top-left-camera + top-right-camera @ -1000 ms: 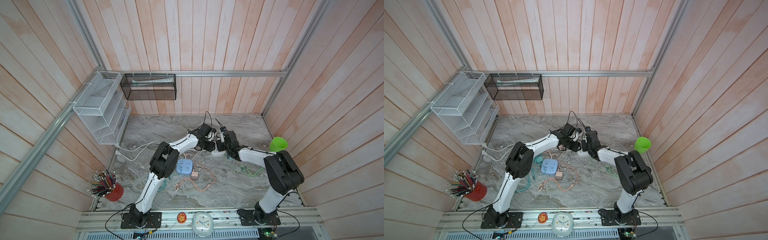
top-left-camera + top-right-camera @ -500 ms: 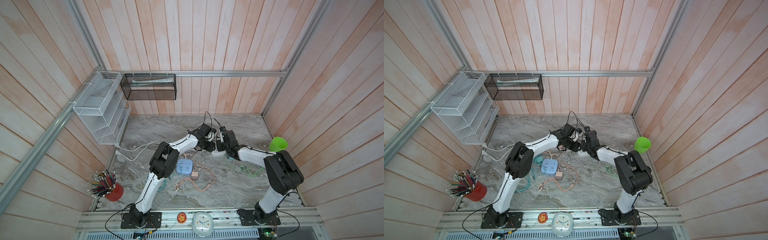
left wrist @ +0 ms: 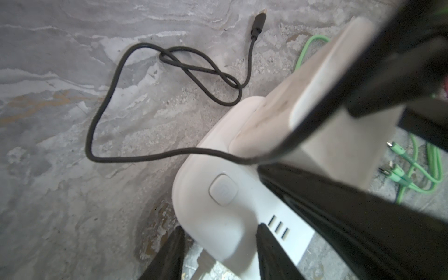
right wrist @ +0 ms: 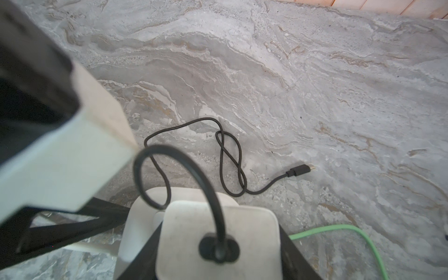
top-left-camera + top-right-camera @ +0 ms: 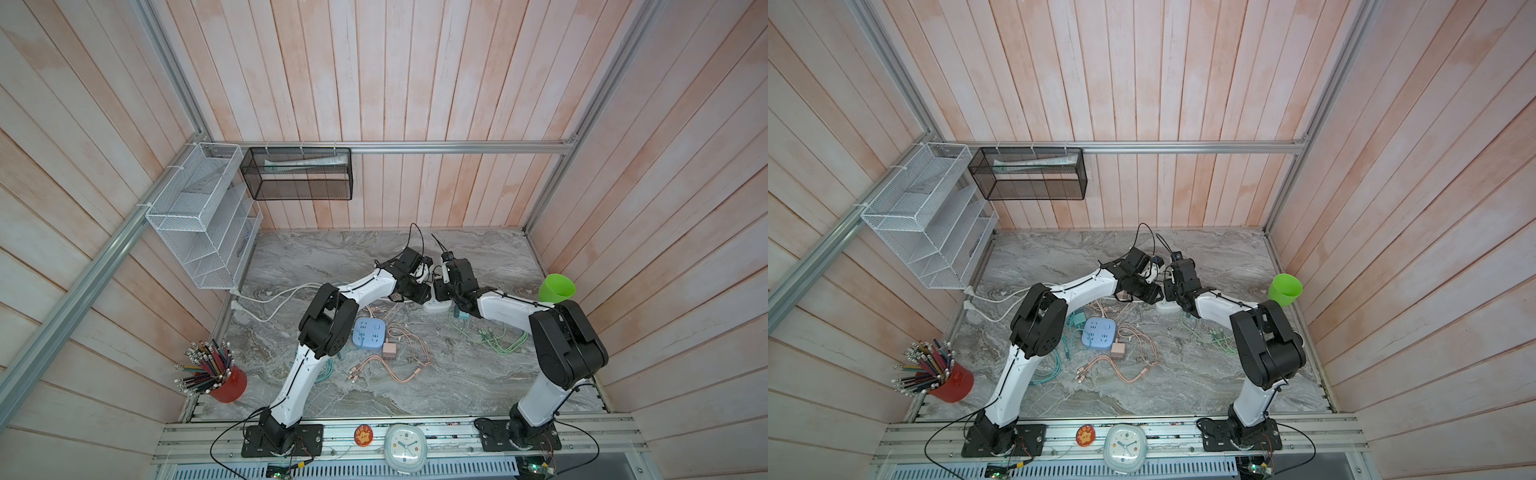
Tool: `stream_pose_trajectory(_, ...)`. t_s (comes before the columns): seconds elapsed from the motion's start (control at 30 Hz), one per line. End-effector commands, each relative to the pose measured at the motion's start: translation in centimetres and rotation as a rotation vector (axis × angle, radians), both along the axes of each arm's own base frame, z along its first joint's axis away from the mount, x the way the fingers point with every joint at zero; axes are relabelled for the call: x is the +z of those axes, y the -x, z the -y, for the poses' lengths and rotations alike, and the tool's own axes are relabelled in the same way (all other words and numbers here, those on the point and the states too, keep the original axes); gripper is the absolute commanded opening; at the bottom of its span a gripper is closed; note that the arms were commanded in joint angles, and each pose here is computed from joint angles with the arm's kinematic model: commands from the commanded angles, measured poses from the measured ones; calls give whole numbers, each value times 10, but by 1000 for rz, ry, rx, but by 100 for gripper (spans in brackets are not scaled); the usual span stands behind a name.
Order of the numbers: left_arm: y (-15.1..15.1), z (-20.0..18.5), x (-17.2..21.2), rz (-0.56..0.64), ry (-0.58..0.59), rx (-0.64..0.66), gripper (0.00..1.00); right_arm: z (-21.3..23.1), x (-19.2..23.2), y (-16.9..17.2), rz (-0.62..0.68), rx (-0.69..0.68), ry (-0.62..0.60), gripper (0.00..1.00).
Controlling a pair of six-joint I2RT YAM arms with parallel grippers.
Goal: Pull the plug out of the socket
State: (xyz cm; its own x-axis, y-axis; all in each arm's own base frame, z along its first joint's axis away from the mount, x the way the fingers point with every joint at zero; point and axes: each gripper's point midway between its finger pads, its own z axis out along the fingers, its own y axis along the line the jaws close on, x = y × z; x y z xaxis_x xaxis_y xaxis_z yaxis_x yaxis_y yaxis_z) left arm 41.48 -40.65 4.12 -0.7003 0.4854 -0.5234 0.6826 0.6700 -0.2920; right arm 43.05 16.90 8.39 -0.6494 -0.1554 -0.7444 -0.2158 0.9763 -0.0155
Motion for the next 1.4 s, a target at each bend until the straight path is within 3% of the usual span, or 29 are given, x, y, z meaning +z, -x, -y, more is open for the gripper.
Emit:
stream_pose_trajectory(0.0, 59, -65, -109, -243, -336, -7, 50, 1, 36, -22, 115, -53, 40, 26)
stream_pose_trajectory(0.3, 61, -68, -113, -249, -349, -9, 49, -4, 51, -25, 139, -46, -13, 26)
stream_pose_trajectory(0.5, 61, -69, -112, -246, -356, -9, 50, 3, 51, -29, 114, -61, -122, 25)
stream_pose_trajectory(0.93, 61, -67, -113, -247, -354, -10, 49, -2, 57, -30, 138, -43, 17, 24)
stream_pose_trajectory(1.2, 63, -71, -117, -251, -375, -14, 49, -3, 67, -32, 159, -51, -15, 23)
stream_pose_trajectory(1.37, 61, -67, -114, -246, -364, -14, 49, -6, 49, -28, 118, -20, 58, 22)
